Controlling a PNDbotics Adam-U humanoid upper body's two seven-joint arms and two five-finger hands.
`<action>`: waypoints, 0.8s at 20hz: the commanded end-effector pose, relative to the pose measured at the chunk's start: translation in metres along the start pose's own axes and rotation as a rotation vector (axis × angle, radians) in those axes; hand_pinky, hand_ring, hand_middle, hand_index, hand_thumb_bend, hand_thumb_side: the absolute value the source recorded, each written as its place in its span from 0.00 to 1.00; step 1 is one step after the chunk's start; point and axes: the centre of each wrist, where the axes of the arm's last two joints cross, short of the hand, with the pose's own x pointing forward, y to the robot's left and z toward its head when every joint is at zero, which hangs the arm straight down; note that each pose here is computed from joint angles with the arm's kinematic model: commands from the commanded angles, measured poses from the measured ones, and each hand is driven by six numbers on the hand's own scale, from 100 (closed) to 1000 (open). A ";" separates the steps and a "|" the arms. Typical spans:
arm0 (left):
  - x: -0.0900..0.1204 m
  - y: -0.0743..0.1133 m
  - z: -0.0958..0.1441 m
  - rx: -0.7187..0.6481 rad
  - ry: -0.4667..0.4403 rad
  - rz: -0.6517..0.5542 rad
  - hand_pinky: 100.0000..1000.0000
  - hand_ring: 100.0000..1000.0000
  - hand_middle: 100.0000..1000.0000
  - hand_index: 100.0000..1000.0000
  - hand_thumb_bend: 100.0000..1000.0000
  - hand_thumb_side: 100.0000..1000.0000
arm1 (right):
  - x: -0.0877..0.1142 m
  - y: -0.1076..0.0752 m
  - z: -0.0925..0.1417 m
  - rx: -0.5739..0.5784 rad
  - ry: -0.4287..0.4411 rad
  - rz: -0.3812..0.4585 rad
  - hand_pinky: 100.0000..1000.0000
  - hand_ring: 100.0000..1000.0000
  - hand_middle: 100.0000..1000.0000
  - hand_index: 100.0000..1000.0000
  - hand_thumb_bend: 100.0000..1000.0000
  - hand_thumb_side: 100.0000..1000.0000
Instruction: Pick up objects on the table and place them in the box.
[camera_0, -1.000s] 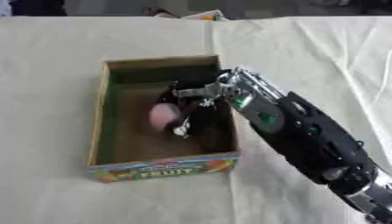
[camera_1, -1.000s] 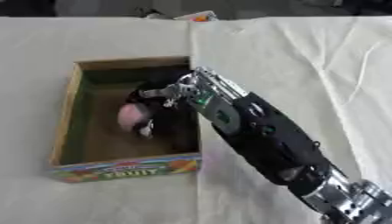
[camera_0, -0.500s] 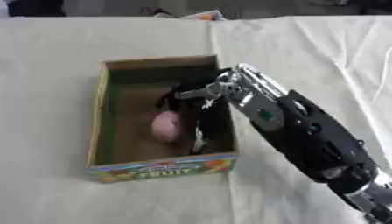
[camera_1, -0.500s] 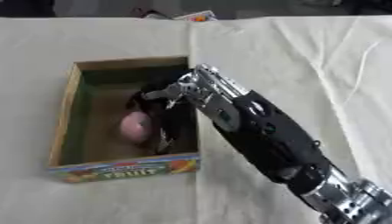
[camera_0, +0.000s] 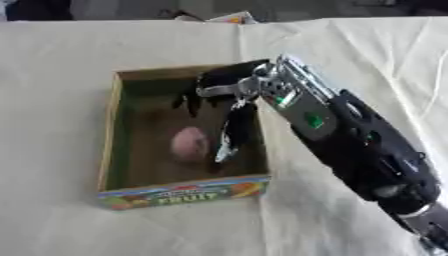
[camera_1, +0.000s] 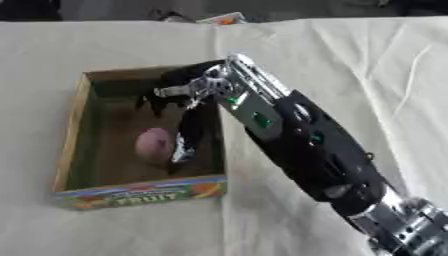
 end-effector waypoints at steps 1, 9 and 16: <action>0.006 0.001 -0.003 -0.006 -0.022 -0.011 0.45 0.58 0.52 0.53 0.00 0.86 | 0.008 -0.027 0.026 -0.132 -0.023 0.023 0.66 0.81 0.66 0.95 0.71 0.40; 0.006 0.004 -0.002 0.012 -0.019 -0.025 0.45 0.58 0.52 0.53 0.00 0.86 | 0.014 -0.065 0.105 -0.450 -0.052 0.083 0.64 0.77 0.62 0.91 0.69 0.61; 0.006 0.006 -0.002 0.020 -0.020 -0.035 0.45 0.59 0.52 0.53 0.00 0.86 | 0.016 -0.062 0.164 -0.629 -0.024 0.084 0.63 0.74 0.59 0.92 0.64 0.75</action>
